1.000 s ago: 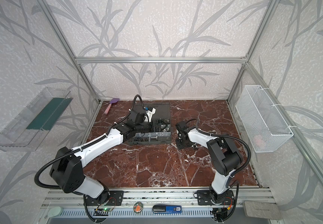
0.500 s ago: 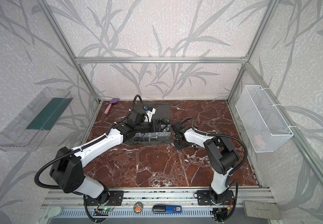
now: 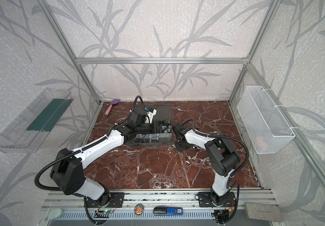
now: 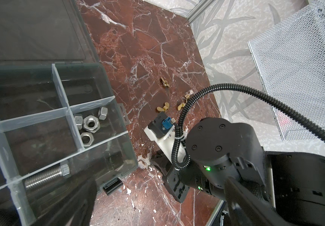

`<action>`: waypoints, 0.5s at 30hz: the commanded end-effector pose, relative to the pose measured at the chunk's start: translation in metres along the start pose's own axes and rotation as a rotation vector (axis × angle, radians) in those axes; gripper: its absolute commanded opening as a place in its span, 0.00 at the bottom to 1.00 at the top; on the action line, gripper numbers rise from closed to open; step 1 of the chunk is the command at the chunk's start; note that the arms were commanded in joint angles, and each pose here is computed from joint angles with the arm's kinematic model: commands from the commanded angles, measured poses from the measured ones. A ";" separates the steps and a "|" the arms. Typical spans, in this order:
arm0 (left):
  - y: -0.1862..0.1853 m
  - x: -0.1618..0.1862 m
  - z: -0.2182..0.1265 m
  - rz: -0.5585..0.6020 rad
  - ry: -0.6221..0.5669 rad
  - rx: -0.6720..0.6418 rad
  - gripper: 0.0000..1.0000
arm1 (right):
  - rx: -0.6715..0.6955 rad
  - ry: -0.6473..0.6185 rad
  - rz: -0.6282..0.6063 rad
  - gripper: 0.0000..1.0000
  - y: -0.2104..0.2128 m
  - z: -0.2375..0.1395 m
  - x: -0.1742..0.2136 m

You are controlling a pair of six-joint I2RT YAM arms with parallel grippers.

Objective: Sort the screws and nuts into containers
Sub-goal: 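Lower the right gripper and grasp the black hex nut, then carry the black hex nut over the organizer with the right gripper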

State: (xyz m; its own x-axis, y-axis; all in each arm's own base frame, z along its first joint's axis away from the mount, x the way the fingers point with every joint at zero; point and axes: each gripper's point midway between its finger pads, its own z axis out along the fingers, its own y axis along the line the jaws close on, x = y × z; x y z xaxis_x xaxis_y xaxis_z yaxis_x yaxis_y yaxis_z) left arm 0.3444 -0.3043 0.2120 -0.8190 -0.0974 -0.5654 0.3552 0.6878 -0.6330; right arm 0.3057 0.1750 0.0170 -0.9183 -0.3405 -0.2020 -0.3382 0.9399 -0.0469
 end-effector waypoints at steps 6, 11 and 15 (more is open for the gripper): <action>-0.001 -0.016 -0.020 0.037 -0.062 -0.020 1.00 | -0.016 -0.073 -0.002 0.15 0.002 -0.040 -0.022; 0.001 -0.033 -0.038 -0.011 -0.098 -0.026 0.99 | -0.028 -0.125 -0.009 0.15 0.004 -0.065 -0.042; 0.007 -0.039 -0.052 -0.050 -0.083 -0.050 0.99 | -0.088 -0.212 -0.010 0.15 0.014 -0.097 -0.066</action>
State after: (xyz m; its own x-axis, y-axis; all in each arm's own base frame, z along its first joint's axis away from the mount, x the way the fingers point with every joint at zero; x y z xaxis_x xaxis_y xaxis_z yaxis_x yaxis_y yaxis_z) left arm 0.3598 -0.2697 0.2343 -0.7976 -0.1643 -0.5804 0.3036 0.7221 -0.6216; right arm 0.3410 0.2003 0.0913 -0.8771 -0.3274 -0.3516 -0.3491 0.9371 -0.0018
